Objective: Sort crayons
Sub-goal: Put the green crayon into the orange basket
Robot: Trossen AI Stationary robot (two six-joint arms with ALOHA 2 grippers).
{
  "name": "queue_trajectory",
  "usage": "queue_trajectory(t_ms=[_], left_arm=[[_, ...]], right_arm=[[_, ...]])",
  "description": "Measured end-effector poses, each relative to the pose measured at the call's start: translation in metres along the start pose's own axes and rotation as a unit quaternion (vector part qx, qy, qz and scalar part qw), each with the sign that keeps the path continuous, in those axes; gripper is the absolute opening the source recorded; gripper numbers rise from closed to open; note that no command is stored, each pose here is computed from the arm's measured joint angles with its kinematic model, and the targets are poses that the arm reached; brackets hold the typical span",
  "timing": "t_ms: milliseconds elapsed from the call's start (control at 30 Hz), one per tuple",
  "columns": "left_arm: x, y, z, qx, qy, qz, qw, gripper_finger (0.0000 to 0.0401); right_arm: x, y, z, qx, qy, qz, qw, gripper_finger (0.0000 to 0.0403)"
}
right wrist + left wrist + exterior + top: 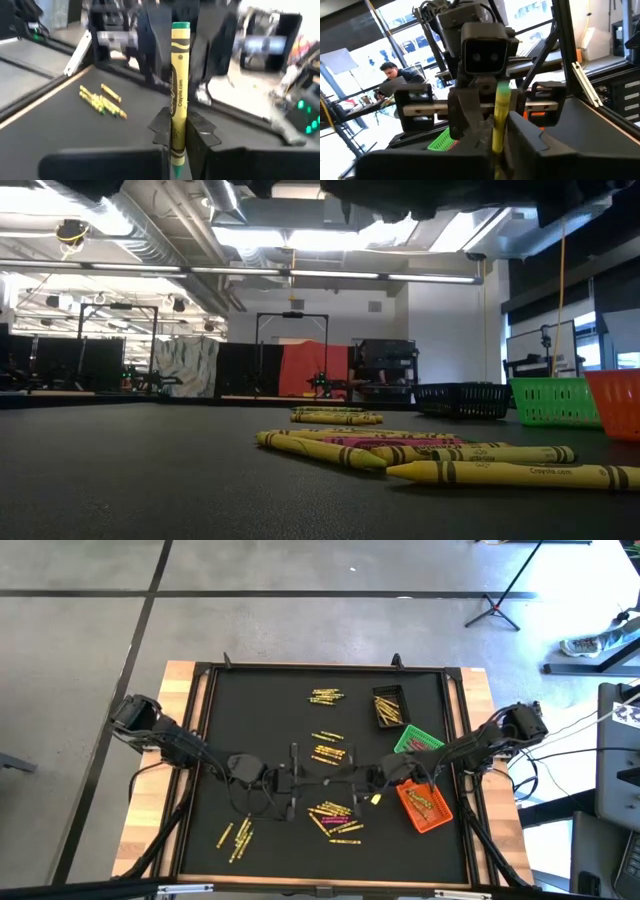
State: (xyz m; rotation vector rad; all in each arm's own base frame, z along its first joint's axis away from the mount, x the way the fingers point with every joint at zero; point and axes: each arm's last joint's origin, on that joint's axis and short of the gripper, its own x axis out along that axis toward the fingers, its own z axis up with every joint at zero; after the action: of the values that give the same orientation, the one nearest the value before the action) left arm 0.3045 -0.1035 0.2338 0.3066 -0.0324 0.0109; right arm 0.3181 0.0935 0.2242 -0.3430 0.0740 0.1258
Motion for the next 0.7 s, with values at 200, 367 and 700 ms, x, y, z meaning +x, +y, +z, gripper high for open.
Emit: queue_trajectory(t_ms=[200,367,700], left_arm=[[-0.011,0.001,0.009,0.001,0.037,0.019,0.999,0.0116],[-0.022,-0.007,0.017,-0.019,0.052,-0.001,0.998,0.0140],[-0.025,-0.013,0.018,-0.016,0.053,-0.013,0.998,0.0142]], right_arm=[[-0.005,-0.002,0.032,0.026,0.079,-0.018,0.996,0.0016],[-0.025,0.005,0.066,0.038,0.186,-0.021,0.982,0.0029],[-0.094,0.031,0.106,0.133,0.328,-0.012,0.935,0.0024]])
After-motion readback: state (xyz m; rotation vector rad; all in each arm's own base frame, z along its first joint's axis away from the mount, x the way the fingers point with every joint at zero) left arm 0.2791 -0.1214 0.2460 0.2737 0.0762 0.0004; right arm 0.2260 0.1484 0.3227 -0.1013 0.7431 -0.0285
